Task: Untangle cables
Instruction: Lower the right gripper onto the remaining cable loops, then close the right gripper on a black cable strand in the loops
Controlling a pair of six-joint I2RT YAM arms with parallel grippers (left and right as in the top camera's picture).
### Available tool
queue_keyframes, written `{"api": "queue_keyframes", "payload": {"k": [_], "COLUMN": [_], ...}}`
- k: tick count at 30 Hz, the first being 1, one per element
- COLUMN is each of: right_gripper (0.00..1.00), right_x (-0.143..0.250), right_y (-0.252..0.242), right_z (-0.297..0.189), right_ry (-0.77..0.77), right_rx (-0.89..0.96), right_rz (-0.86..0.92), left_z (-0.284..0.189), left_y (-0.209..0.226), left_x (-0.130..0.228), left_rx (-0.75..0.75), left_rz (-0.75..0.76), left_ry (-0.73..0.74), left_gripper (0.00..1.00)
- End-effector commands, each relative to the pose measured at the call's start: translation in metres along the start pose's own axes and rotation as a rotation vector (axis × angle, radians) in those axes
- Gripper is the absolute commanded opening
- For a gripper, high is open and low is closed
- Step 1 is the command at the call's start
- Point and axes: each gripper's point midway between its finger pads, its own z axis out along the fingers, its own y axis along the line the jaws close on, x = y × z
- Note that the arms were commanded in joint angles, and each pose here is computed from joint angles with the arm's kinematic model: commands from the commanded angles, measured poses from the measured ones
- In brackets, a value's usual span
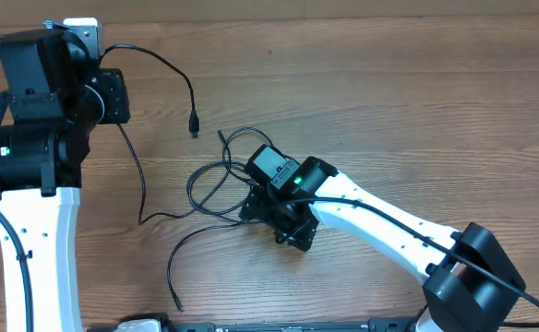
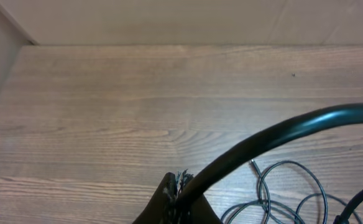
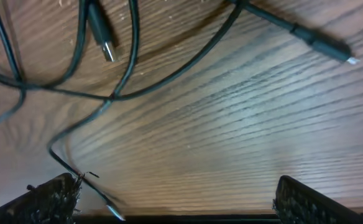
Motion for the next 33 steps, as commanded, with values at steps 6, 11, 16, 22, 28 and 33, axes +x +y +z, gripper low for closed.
{"api": "queue_keyframes", "payload": {"k": [6,11,16,22,28,33], "right_gripper": [1.00,1.00,1.00,0.91,0.63,0.29], "right_x": [-0.004,-0.009,-0.018,-0.029,-0.042,-0.049], "right_y": [0.026,0.021,0.034,0.031,0.028,0.026], "right_z": [0.024,0.047,0.066,0.071,0.069,0.067], "right_ry": [0.006,0.009,0.008,-0.053,-0.108,-0.115], "right_rx": [-0.067,-0.019,-0.059,-0.049,-0.049,-0.051], "right_rz": [0.246,0.409,0.408,0.413,0.416,0.420], "left_z": [0.010,0.010,0.010,0.010,0.010,0.010], "left_y": [-0.004,-0.004,-0.005,-0.004,-0.004,-0.004], "left_x": [0.003,0.003,0.003,0.002,0.002,0.002], "left_rx": [0.028,0.028,0.028,0.028,0.028,0.028], "left_rz": [-0.030,-0.031,-0.034,-0.041,-0.041,-0.041], "left_ry": [0.016,0.015,0.014,0.012,0.012,0.012], "left_gripper": [0.04,0.04,0.04,0.05,0.04,0.04]}}
